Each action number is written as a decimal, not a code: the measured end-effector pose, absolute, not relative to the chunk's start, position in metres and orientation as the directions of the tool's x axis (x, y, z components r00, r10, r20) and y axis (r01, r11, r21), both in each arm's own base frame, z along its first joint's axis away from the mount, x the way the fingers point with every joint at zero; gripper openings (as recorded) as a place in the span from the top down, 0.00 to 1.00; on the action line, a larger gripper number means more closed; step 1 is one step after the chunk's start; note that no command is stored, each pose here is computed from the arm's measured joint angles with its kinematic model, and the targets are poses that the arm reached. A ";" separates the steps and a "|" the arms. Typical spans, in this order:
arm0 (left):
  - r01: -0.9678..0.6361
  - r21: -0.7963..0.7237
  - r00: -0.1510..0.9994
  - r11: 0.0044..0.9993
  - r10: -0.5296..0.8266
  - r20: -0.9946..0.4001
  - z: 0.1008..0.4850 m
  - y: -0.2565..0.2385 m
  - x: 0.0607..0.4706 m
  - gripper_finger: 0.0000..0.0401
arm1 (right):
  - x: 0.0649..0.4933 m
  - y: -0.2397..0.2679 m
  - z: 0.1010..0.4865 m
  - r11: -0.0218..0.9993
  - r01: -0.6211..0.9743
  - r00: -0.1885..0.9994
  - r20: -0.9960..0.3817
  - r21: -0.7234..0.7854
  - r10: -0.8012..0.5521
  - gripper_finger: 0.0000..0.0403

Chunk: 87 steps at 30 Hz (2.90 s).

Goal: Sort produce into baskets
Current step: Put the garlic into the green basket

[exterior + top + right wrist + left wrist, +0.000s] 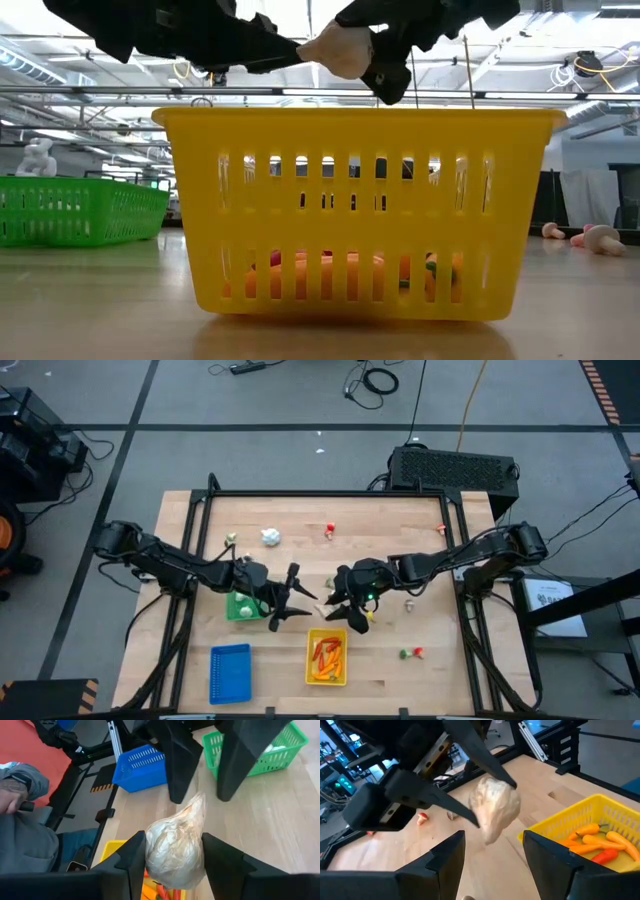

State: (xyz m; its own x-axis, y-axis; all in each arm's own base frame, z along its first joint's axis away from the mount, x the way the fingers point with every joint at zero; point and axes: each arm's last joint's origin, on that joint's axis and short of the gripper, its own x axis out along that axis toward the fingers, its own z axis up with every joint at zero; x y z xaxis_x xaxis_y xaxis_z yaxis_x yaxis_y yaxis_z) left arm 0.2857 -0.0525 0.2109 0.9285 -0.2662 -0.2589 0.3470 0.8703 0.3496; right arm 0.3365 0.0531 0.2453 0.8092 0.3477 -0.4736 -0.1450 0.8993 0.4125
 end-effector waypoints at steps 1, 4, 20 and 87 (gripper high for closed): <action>0.347 0.350 0.929 0.870 -0.268 -0.255 0.211 -0.053 0.286 0.48 | 0.337 0.053 0.245 0.899 -0.144 0.809 -0.474 0.413 0.347 0.60; 0.342 0.352 0.932 0.871 -0.265 -0.250 0.212 -0.053 0.286 0.48 | 0.337 0.051 0.245 0.900 -0.142 0.811 -0.474 0.411 0.344 0.60; 0.295 0.364 0.945 0.884 -0.213 -0.248 0.212 -0.051 0.286 0.52 | 0.339 0.040 0.247 0.913 -0.139 0.830 -0.458 0.384 0.319 0.60; -0.329 -0.176 0.523 0.928 0.024 -0.852 0.229 -0.031 0.141 0.97 | 0.339 -0.001 0.242 0.971 -0.075 0.841 -0.509 0.226 0.183 0.18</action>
State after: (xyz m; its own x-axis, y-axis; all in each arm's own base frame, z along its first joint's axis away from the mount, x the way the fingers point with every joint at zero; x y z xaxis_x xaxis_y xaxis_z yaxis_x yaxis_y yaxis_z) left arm 0.1406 -0.0312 0.2289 0.5231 0.0241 -0.8520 -0.3293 0.9277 -0.1759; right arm 0.3390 -0.0009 0.2420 0.8410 0.1835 -0.5089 -0.0753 0.9713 0.2258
